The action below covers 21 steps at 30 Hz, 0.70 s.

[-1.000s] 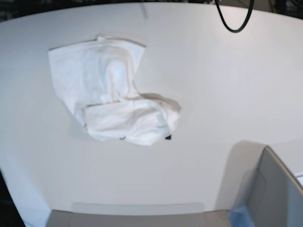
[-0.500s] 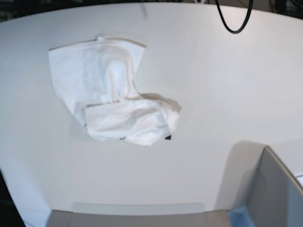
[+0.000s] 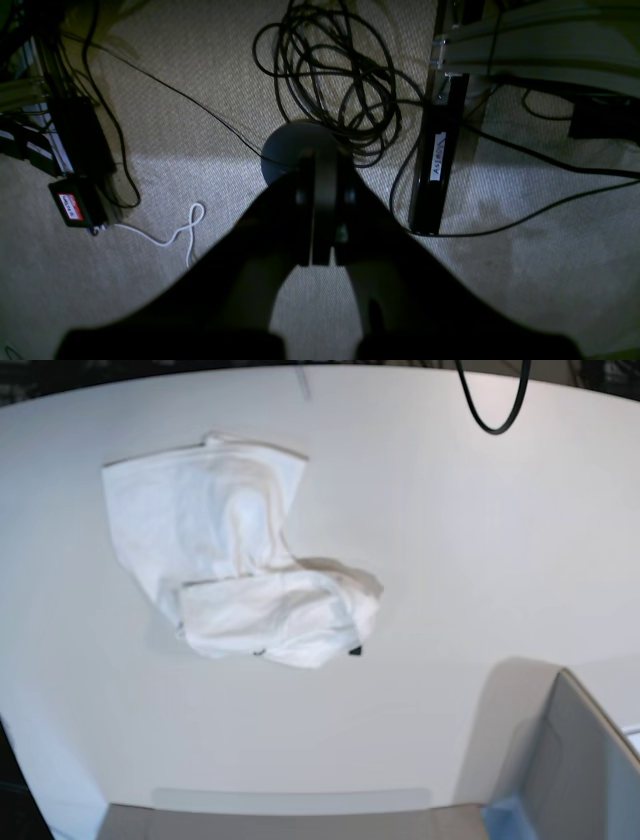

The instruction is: Layout the t-shirt on the table in an organized manner, then fold the t-shirt properly

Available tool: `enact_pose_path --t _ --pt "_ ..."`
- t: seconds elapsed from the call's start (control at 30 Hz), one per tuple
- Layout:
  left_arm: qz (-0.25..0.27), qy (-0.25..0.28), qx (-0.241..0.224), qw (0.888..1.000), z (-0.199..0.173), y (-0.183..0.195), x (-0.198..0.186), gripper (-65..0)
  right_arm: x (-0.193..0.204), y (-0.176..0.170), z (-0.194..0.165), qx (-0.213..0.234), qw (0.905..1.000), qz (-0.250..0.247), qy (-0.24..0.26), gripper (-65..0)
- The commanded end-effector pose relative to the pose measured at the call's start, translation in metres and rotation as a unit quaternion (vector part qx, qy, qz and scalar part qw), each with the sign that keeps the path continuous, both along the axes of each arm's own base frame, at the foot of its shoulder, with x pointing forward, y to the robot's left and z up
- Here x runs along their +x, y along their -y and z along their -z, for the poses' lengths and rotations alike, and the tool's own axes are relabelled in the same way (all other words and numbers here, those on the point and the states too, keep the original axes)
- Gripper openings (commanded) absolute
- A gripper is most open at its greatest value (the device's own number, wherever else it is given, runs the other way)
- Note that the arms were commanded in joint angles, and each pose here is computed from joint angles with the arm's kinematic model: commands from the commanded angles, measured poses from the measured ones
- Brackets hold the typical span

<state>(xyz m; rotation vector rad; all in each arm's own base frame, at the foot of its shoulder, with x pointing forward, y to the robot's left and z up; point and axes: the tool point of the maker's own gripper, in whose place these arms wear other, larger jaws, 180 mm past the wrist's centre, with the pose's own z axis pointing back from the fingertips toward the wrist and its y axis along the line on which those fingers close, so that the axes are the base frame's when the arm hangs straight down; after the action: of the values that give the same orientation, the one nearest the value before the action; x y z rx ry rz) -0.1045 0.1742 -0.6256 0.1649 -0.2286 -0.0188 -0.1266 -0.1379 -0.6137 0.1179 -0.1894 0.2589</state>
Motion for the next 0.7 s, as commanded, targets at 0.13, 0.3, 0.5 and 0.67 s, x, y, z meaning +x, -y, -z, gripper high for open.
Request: enact_pose_path --t 0.13,0.3,0.5,0.67 --pt "0.004 0.023 0.003 1.0 -0.01 -0.001 -0.002 -64.9 0.001 -0.007 -0.009 0.016 0.9996 -0.002 0.025 -64.9" --pt "0.006 0.045 0.004 0.999 -0.017 -0.001 0.006 -64.9 0.001 -0.007 -0.01 0.016 0.9995 -0.002 0.026 -64.9" --pt "0.007 0.042 0.003 0.999 -0.019 0.001 -0.001 -64.9 0.014 -0.019 -0.022 0.038 0.9966 0.001 0.073 -65.0" --pt "0.011 0.074 0.006 0.997 -0.034 -0.001 0.009 -64.9 0.015 -0.042 -0.038 0.071 0.9928 -0.017 0.095 -65.0"
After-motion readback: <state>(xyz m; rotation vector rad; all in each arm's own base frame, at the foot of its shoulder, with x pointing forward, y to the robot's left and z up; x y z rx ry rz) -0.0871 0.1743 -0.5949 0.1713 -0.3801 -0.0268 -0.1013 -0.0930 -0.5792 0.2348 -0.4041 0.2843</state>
